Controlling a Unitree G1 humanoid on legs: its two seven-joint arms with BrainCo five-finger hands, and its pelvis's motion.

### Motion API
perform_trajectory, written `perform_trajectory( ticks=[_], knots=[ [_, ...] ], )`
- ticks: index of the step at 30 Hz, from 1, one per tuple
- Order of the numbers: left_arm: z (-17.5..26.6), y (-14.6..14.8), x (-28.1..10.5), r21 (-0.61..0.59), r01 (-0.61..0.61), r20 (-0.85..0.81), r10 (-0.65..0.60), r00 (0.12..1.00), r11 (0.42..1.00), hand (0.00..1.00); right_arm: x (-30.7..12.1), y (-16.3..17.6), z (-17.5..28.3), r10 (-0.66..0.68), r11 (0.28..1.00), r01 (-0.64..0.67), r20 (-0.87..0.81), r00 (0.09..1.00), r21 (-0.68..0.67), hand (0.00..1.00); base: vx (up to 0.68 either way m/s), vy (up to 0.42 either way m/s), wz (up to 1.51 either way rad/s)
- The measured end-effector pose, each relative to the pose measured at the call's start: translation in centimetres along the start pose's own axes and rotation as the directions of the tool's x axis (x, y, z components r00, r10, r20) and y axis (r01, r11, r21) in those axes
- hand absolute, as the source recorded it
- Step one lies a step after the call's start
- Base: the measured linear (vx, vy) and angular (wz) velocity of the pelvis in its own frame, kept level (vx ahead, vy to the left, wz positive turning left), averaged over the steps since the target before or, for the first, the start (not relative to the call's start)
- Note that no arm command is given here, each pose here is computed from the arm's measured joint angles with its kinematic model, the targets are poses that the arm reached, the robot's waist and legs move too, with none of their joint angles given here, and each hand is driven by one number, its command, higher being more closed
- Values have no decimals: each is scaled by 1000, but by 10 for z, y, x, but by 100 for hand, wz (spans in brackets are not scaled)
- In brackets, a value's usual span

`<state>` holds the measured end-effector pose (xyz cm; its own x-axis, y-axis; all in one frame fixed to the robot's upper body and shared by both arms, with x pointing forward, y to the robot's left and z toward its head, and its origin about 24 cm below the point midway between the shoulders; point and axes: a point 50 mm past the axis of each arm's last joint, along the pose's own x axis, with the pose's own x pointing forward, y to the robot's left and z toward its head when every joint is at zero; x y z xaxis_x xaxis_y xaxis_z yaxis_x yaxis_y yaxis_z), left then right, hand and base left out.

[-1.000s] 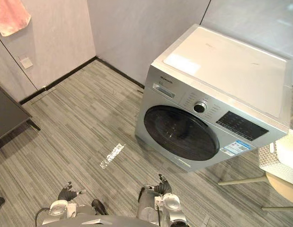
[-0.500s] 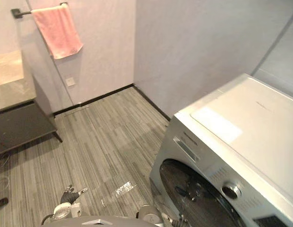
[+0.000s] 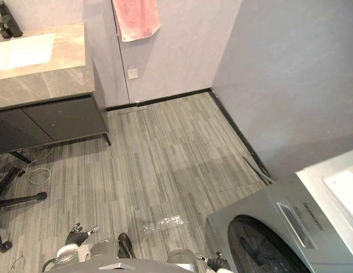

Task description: Pick up the laundry basket with both hands and put the clothes into the washing machine.

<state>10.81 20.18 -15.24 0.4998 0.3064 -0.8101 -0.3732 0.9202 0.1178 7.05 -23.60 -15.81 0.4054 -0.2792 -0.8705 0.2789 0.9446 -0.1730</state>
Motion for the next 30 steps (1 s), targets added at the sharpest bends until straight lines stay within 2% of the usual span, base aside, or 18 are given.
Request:
perform_trajectory(
  ticks=[6, 12, 15, 18, 24, 30],
  knots=[
    [-5, 9, 0, 118, 16, -25, -13, 1000, 993, 0, 1, 26, 38, 115, 980, -86, 156, 981, -180, 0, 286, 38, -4],
    [6, -20, 1, 234, 128, 8, -133, 991, 964, 0, 1, 30, 40, 148, 963, -107, 157, 976, -246, 0, 238, -210, 1],
    [6, -45, -4, 200, 182, 25, -190, 981, 963, 0, 3, 17, 31, 113, 967, -82, 120, 986, -242, 0, 211, -285, -6],
    [15, -52, -5, 172, 189, 79, -205, 976, 967, 0, 0, 13, 7, 96, 972, -85, 40, 995, -221, 0, 49, -178, 52],
    [17, -39, -7, 40, 115, 129, -119, 984, 993, 0, -12, 1, -36, 46, 984, -60, -88, 995, -166, 0, -30, -125, 78],
    [13, -34, -7, 1, 107, 118, -106, 987, 994, 0, -9, 3, -26, 35, 988, -44, -57, 998, -147, 0, -47, 49, 34]
  ],
)
